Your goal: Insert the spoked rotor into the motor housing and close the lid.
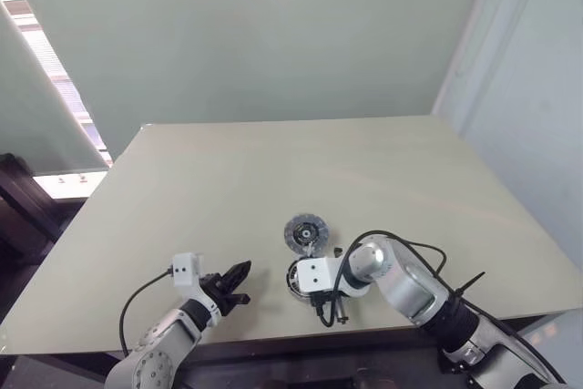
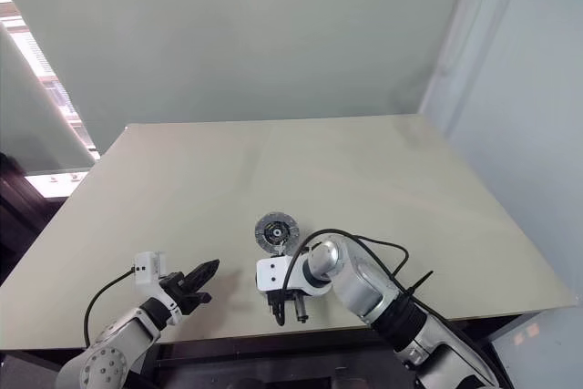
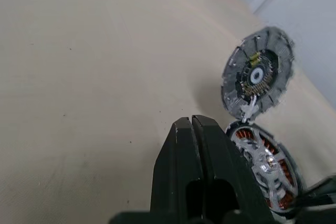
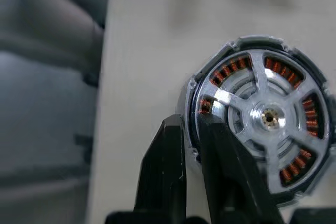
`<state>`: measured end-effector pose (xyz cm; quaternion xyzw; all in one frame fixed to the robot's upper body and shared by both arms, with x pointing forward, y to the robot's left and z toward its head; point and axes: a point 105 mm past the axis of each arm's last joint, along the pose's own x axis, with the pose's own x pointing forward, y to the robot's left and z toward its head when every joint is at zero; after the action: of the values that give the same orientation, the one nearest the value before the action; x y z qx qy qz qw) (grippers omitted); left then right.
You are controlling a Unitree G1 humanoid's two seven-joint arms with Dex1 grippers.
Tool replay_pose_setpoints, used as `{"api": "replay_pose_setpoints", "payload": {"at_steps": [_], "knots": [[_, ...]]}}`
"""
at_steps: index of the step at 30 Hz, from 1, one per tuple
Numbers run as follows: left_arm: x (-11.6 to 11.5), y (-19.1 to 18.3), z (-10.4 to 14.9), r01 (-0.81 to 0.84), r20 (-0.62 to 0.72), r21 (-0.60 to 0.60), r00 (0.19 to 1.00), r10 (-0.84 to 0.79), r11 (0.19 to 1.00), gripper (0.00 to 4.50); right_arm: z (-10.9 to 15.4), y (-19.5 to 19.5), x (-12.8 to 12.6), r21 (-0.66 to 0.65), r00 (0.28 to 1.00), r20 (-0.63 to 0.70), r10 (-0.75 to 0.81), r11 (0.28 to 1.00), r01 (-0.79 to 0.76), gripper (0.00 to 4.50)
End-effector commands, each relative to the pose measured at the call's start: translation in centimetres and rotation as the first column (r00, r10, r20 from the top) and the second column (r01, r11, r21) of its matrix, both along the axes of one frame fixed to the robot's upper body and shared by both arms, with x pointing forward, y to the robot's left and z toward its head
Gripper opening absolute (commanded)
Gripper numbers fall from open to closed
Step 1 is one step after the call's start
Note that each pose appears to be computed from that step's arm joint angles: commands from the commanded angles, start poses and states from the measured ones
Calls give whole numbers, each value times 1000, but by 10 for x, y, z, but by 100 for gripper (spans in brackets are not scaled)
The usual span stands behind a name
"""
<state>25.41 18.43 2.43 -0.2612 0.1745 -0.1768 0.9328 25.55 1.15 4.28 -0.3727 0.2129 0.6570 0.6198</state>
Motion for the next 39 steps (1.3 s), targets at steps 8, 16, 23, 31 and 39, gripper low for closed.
{"api": "replay_pose_setpoints", "payload": {"at_steps": [8, 16, 23, 31, 39], "knots": [[4, -1, 8, -3, 44, 4, 999, 3, 1000, 0, 13, 24, 7, 121, 990, -11, -137, 983, 138, 2], [1, 0, 7, -4, 40, 11, 999, 4, 1000, 0, 25, 19, 13, 118, 990, 103, -94, 990, 82, 2], [2, -1, 6, 6, 38, 14, 999, -7, 1000, 0, 32, -1, 4, 10, 988, 146, 47, 999, -49, 162], [7, -5, 6, 21, 40, 14, 999, -21, 1000, 0, 24, -21, 1, -141, 967, 176, 183, 977, -159, 369], [7, -7, 5, 26, 38, 15, 999, -27, 1000, 0, 9, -24, 0, -196, 956, 169, 240, 959, -206, 369]]}}
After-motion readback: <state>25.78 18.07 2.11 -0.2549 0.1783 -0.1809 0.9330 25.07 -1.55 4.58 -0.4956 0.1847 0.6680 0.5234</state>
